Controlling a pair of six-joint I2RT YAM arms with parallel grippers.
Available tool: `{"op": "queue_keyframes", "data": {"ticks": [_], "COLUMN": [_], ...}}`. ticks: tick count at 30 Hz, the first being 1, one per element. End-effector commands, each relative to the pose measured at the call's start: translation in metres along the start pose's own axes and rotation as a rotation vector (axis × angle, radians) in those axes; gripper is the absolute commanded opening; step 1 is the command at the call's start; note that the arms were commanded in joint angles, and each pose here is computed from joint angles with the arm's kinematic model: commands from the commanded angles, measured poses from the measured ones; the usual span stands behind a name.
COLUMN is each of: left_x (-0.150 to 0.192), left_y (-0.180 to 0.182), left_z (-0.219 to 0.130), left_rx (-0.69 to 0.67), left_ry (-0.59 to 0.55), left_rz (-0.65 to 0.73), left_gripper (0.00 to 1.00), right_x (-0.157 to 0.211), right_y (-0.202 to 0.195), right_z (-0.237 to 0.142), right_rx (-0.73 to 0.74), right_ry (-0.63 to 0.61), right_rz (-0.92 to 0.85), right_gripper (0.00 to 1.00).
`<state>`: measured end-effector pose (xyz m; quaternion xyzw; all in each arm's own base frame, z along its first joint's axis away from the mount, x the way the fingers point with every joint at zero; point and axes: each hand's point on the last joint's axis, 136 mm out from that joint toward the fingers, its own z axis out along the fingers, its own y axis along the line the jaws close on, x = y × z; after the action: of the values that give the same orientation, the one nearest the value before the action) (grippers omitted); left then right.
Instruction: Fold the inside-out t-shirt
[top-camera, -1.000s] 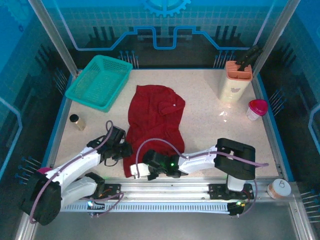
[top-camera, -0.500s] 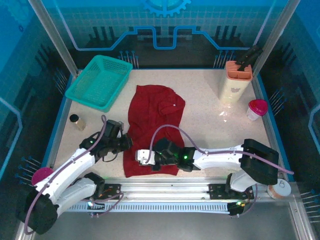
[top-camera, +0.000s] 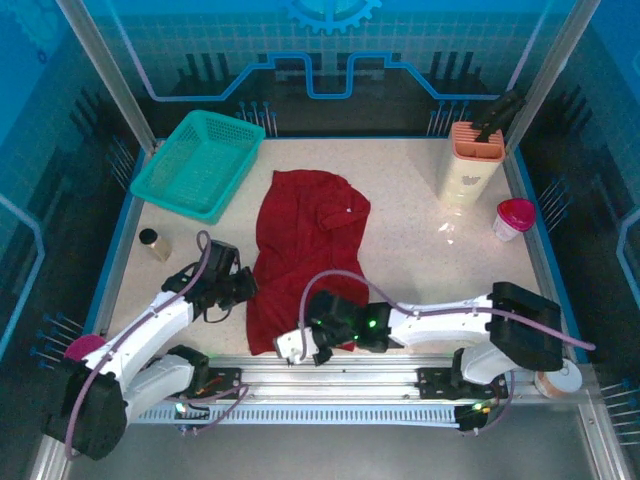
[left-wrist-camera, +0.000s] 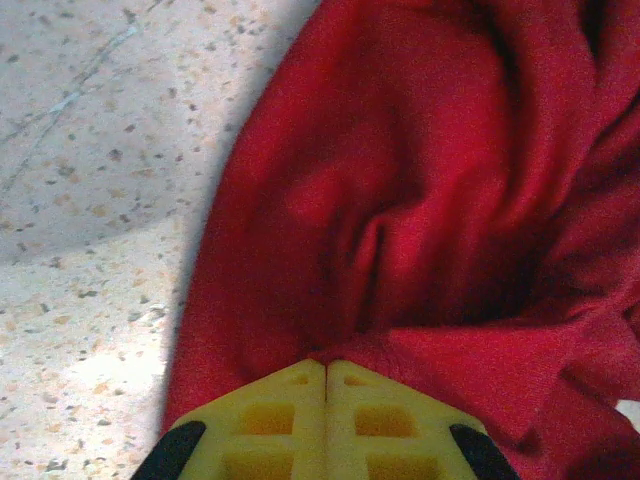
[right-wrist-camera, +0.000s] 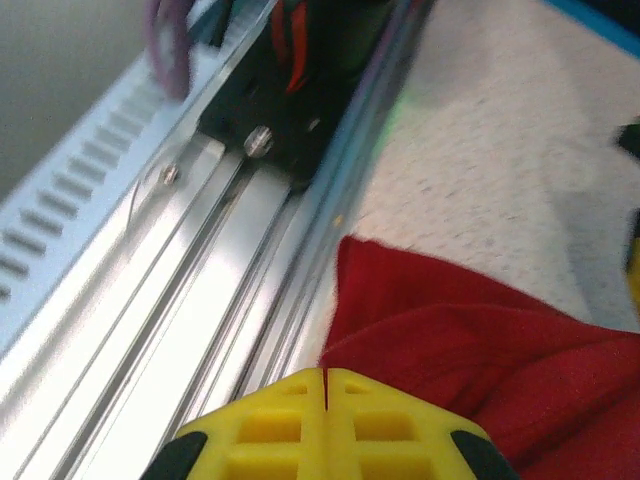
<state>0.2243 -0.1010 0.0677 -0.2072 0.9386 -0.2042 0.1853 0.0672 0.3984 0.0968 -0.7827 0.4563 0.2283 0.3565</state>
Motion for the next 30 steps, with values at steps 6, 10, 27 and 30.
{"op": "queue_keyframes", "data": {"ticks": [6,10,27,30], "left_x": [-0.001,-0.004,-0.016,-0.013], "left_y": [0.015,0.019,0.011,0.011], "left_z": [0.003,-0.003,-0.014,-0.014], "left_rx": [-0.018,-0.015,0.058,0.03], "left_ry": [-0.014,-0.035,-0.059,-0.007], "left_rz": [-0.008,-0.023,-0.074,-0.105], "left_gripper": [0.0,0.0,0.03,0.55], "right_x": [-0.057,-0.081,0.057,0.085], "right_y": [0.004,0.005,-0.043,-0.042], "right_z": [0.041,0.046,-0.032,-0.024], "right_rx": [-0.021,-0.064,0.178,0.21], "right_ry": [-0.166,-0.355,-0.037,0.069], "right_rz": [0.006,0.115,0.384,0.446], "right_gripper": [0.05,0.21,0.39,0.4]}}
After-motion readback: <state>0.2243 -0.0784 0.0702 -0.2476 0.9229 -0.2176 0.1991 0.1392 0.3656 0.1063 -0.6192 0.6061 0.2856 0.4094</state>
